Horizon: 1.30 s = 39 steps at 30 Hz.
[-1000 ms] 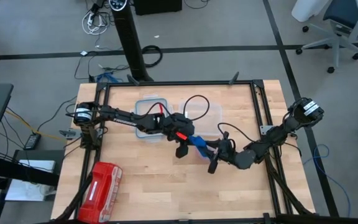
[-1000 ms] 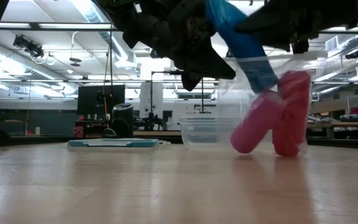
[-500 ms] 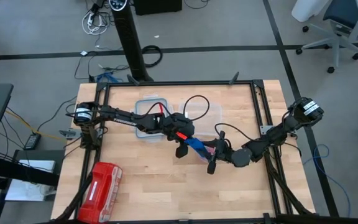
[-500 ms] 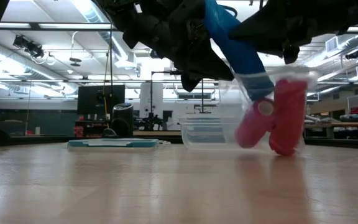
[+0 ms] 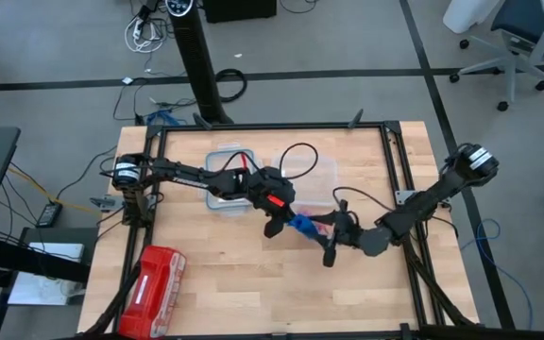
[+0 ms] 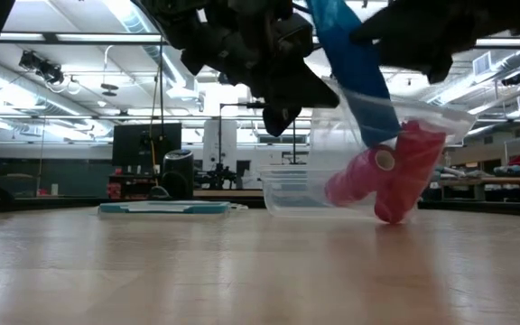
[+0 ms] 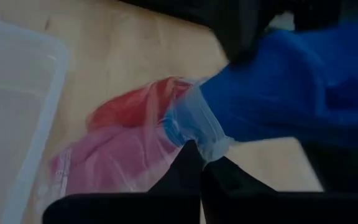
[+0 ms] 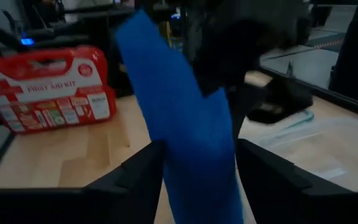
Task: Roll bandage
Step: Put the blue bandage into the transparent zip bag
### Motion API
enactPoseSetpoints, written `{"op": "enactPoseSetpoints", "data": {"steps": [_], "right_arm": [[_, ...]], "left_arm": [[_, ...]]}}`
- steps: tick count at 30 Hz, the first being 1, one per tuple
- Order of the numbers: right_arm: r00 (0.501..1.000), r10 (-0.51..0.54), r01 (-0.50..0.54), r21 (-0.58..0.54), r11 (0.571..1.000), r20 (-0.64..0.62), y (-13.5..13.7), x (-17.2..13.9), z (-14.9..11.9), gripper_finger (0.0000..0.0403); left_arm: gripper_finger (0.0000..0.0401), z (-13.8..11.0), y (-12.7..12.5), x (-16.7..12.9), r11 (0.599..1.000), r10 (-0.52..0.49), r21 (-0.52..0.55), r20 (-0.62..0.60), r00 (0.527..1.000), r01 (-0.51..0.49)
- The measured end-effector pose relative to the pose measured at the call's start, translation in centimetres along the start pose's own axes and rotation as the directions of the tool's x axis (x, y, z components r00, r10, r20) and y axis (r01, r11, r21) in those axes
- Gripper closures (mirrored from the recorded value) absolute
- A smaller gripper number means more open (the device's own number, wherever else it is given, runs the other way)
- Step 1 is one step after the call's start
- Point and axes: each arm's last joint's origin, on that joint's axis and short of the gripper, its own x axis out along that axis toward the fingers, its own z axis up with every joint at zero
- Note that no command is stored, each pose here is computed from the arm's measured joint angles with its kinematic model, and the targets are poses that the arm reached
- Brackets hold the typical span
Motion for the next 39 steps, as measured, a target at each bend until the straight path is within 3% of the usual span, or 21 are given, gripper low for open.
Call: {"op": "enactPoseSetpoints", "data": {"steps": [6, 14, 19, 27, 39], "right_arm": [[0.998, 0.039, -0.036, 0.055, 0.998, -0.052, -1.5, -2.2, 2.1, 0.0206], [0.965, 0.131, -0.09, 0.182, 0.979, -0.228, -2.5, -3.6, 1.5, 0.0206], [0.959, 0.138, -0.096, 0.176, 0.98, -0.246, -2.4, -3.6, 1.7, 0.0206], [0.919, 0.104, -0.065, 0.112, 0.992, -0.381, -1.8, -4.3, 4.8, 0.0206], [0.941, 0.055, -0.033, 0.072, 0.997, -0.335, -1.8, -4.9, 7.2, 0.0197]], "left_arm": [[0.0401, 0.5, -0.1, -0.1, 0.995, -0.095, -0.035, 0.031, 0.995, 0.096], [0.0401, 1.7, -0.2, -0.4, 0.99, -0.13, -0.043, 0.132, 0.983, 0.137], [0.0401, 1.8, -0.2, -0.4, 0.988, -0.133, -0.057, 0.145, 0.98, 0.142], [0.0401, 1.8, -0.2, -0.4, 0.988, -0.128, -0.07, 0.148, 0.981, 0.139], [0.0401, 2.0, -0.3, -0.5, 0.988, -0.131, -0.065, 0.16, 0.978, 0.143]]}}
